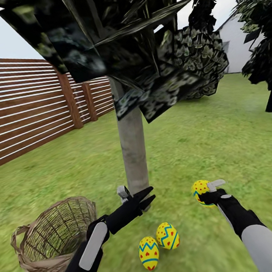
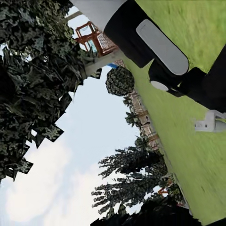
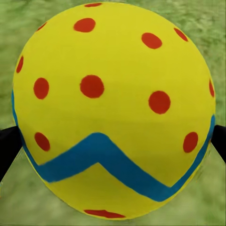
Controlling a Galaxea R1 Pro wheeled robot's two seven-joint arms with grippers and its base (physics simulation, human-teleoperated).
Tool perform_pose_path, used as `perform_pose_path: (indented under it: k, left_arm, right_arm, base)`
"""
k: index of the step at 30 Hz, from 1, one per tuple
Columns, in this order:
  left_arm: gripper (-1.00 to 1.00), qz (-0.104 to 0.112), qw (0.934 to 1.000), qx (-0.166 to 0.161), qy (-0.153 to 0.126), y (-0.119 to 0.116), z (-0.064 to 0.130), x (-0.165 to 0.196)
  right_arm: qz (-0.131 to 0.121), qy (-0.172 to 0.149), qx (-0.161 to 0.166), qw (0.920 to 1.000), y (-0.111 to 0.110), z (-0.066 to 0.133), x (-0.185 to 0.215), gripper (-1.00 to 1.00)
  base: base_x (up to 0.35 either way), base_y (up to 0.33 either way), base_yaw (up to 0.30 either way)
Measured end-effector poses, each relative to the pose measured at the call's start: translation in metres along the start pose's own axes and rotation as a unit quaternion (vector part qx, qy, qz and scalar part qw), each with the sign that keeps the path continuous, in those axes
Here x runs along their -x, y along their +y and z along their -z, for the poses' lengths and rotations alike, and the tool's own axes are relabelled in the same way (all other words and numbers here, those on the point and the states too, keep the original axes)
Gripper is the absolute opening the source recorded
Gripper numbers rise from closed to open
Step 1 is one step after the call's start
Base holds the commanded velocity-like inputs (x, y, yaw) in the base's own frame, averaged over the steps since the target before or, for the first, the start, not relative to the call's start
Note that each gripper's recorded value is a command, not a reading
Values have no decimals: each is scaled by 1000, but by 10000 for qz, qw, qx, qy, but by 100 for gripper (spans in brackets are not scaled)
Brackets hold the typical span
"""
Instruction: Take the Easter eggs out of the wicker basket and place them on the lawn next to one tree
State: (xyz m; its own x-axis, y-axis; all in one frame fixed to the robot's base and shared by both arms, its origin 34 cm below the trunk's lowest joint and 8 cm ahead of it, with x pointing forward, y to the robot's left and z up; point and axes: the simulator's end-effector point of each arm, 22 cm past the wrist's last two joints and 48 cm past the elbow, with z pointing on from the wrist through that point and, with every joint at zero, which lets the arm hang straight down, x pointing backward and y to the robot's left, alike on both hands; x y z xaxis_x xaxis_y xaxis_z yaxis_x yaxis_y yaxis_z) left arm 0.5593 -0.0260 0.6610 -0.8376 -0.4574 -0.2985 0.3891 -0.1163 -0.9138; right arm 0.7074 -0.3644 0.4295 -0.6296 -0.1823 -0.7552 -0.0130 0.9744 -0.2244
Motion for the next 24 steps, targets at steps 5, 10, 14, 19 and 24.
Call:
perform_pose_path:
  k: [5,10,14,19,24]
  left_arm:
    - [100,124,9994,192,-262,26,1,0]
    - [100,115,9992,185,-326,28,2,1]
    - [100,187,9992,234,-248,37,0,-6]
    - [100,284,9990,286,-176,47,-1,-13]
    - [100,370,9986,344,-182,58,1,-15]
  right_arm:
    - [271,276,289,9988,36,-3,-24,-100]
    - [474,515,537,9961,68,-4,-47,-100]
    - [629,565,648,9943,78,-8,-57,-100]
    - [711,210,813,9939,92,-16,-68,-100]
    - [730,275,849,9933,95,-21,-82,-100]
  base:
    - [134,-290,296]
    - [13,-20,296]
    - [0,0,128]
    - [0,0,5]
    - [0,0,0]
